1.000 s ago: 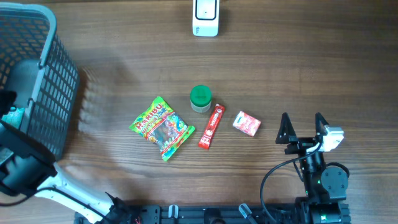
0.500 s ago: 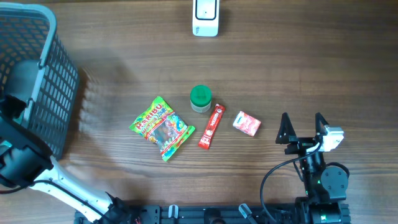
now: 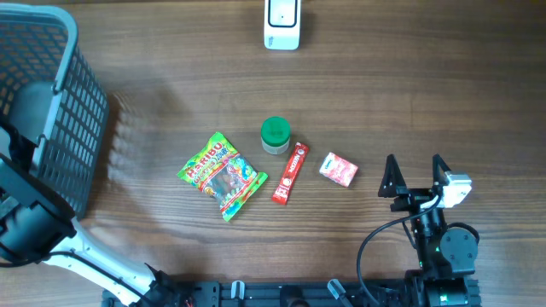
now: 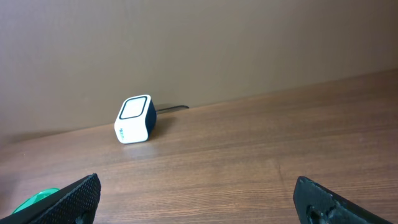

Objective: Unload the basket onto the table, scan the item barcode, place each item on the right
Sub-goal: 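Reach the left gripper into the basket and grasp the green wipes pack, then carry the wipes pack out and lower it left of the Haribo bag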

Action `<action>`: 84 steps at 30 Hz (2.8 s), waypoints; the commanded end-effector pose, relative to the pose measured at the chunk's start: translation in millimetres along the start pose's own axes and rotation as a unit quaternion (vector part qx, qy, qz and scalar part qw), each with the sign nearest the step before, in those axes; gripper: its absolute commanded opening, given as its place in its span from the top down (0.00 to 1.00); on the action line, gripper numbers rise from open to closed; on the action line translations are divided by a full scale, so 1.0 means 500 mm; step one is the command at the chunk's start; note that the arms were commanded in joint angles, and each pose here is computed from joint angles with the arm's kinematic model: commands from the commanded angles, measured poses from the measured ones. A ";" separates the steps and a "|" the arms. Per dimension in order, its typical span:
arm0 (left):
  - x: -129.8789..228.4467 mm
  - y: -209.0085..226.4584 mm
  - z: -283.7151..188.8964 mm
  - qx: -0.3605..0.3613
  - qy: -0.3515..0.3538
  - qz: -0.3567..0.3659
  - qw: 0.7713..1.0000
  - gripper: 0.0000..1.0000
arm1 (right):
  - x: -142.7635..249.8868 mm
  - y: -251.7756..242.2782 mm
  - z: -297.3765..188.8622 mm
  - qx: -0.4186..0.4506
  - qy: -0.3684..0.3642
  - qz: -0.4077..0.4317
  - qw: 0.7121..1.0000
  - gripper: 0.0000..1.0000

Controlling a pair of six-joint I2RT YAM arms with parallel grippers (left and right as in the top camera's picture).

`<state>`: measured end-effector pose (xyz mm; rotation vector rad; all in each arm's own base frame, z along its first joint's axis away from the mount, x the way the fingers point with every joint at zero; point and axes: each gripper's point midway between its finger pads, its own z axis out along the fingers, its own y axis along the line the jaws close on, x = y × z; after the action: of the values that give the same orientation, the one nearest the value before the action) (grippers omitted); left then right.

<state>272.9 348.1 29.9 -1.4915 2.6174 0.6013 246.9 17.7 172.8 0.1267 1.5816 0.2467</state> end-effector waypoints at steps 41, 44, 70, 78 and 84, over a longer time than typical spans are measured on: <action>0.479 -0.339 -0.594 0.262 -0.071 0.195 0.943 0.96 | -0.003 -0.002 0.000 0.003 -0.005 0.001 1.000 0.00; 0.519 -0.337 -0.464 0.216 -0.042 0.172 0.960 0.96 | -0.003 -0.002 0.000 0.003 -0.005 0.001 1.000 0.00; 0.652 -0.428 -0.301 0.332 0.007 0.191 0.924 0.93 | -0.003 -0.002 0.000 0.003 -0.005 0.001 1.000 0.00; 0.654 -0.465 -0.334 0.374 -0.009 0.196 0.906 0.94 | -0.003 -0.002 0.000 0.003 -0.005 0.001 1.000 0.00; 0.615 -0.419 -0.293 0.298 -0.044 0.143 0.943 0.92 | -0.003 -0.002 0.000 0.003 -0.005 0.001 1.000 0.00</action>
<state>309.7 -73.4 25.1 -0.7710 2.6795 -0.2811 246.9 17.7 172.8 0.1264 1.5816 0.2464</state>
